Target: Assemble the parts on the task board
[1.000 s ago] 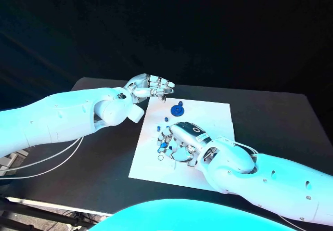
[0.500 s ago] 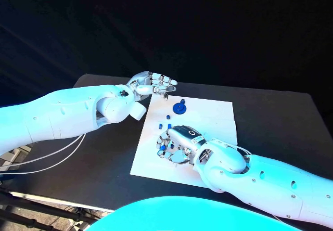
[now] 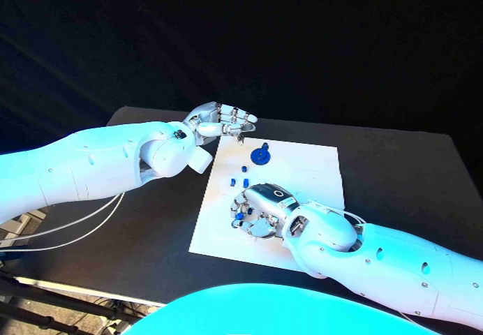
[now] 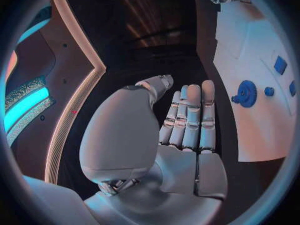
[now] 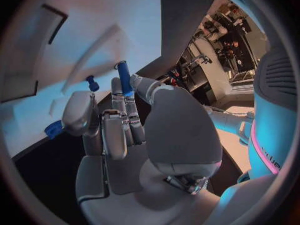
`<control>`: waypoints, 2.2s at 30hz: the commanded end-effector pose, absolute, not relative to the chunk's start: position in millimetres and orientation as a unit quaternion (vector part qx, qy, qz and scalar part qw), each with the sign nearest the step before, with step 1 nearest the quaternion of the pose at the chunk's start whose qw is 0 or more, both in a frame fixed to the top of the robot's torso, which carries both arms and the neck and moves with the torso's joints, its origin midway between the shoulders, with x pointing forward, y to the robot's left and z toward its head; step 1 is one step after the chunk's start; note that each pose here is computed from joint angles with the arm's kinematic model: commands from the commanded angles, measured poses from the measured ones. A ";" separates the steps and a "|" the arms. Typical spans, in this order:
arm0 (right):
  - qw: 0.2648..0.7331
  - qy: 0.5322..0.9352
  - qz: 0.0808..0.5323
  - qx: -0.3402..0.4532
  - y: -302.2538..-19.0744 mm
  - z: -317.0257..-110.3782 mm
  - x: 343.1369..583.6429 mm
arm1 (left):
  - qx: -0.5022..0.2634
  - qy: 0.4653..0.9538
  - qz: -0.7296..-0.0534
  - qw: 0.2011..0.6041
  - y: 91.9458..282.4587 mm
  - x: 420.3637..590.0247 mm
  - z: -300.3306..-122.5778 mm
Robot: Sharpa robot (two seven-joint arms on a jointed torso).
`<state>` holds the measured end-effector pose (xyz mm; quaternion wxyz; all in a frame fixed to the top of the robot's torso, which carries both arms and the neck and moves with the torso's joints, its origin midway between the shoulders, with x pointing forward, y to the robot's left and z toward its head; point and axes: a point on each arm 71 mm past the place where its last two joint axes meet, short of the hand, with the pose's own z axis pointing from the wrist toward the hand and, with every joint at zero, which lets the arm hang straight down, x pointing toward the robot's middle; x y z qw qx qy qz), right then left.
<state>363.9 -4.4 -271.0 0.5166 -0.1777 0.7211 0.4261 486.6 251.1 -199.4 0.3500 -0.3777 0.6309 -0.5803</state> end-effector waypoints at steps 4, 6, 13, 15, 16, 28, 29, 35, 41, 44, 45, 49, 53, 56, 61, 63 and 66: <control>0.512 0.733 0.400 -0.201 -5.5 -275.6 363.8 | -0.376 0.628 -0.587 0.345 249.4 486.3 -197.9; 0.513 0.735 0.395 -0.203 -5.7 -276.2 364.2 | -0.376 0.628 -0.587 0.345 249.4 486.2 -198.0; 0.515 0.735 0.389 -0.208 -3.2 -276.6 363.7 | -0.376 0.629 -0.587 0.344 249.6 486.1 -198.0; 0.514 0.734 0.390 -0.210 -1.5 -276.8 363.0 | -0.376 0.629 -0.587 0.344 249.6 486.1 -198.0; 0.514 0.734 0.391 -0.211 -0.5 -277.0 362.5 | -0.376 0.629 -0.587 0.344 249.6 486.1 -198.0; 0.515 0.724 0.411 -0.204 6.1 -277.6 356.8 | -0.376 0.630 -0.586 0.342 249.6 486.1 -198.3; 0.516 0.724 0.411 -0.202 5.9 -277.5 356.9 | -0.376 0.630 -0.586 0.342 249.6 486.1 -198.4; 0.525 0.722 0.409 -0.192 3.6 -277.1 357.9 | -0.376 0.632 -0.586 0.341 249.7 486.0 -198.5; 0.534 0.716 0.413 -0.177 0.7 -275.3 357.7 | -0.377 0.632 -0.586 0.340 250.1 486.0 -198.6; 0.542 0.711 0.417 -0.166 -1.7 -273.3 357.2 | -0.377 0.632 -0.586 0.340 250.2 486.0 -198.7; 0.545 0.709 0.418 -0.162 -2.8 -272.6 357.1 | -0.377 0.632 -0.585 0.340 250.3 486.0 -198.7; 0.555 0.701 0.423 -0.148 -8.5 -269.4 356.3 | -0.377 0.632 -0.585 0.341 250.8 486.0 -198.8; 0.560 0.697 0.428 -0.135 -20.5 -263.4 353.7 | -0.377 0.632 -0.584 0.341 251.8 486.0 -198.8; 0.562 0.694 0.431 -0.129 -29.7 -257.2 352.9 | -0.378 0.632 -0.584 0.342 252.3 486.0 -198.8; 0.568 0.694 0.430 -0.101 -60.2 -239.0 358.8 | -0.378 0.631 -0.584 0.343 253.5 485.8 -198.6; 0.566 0.702 0.426 -0.076 -76.9 -232.1 364.4 | -0.378 0.631 -0.583 0.344 254.3 485.6 -198.5; 0.549 0.728 0.410 -0.018 -109.1 -223.8 374.6 | -0.379 0.629 -0.583 0.346 255.9 485.5 -198.2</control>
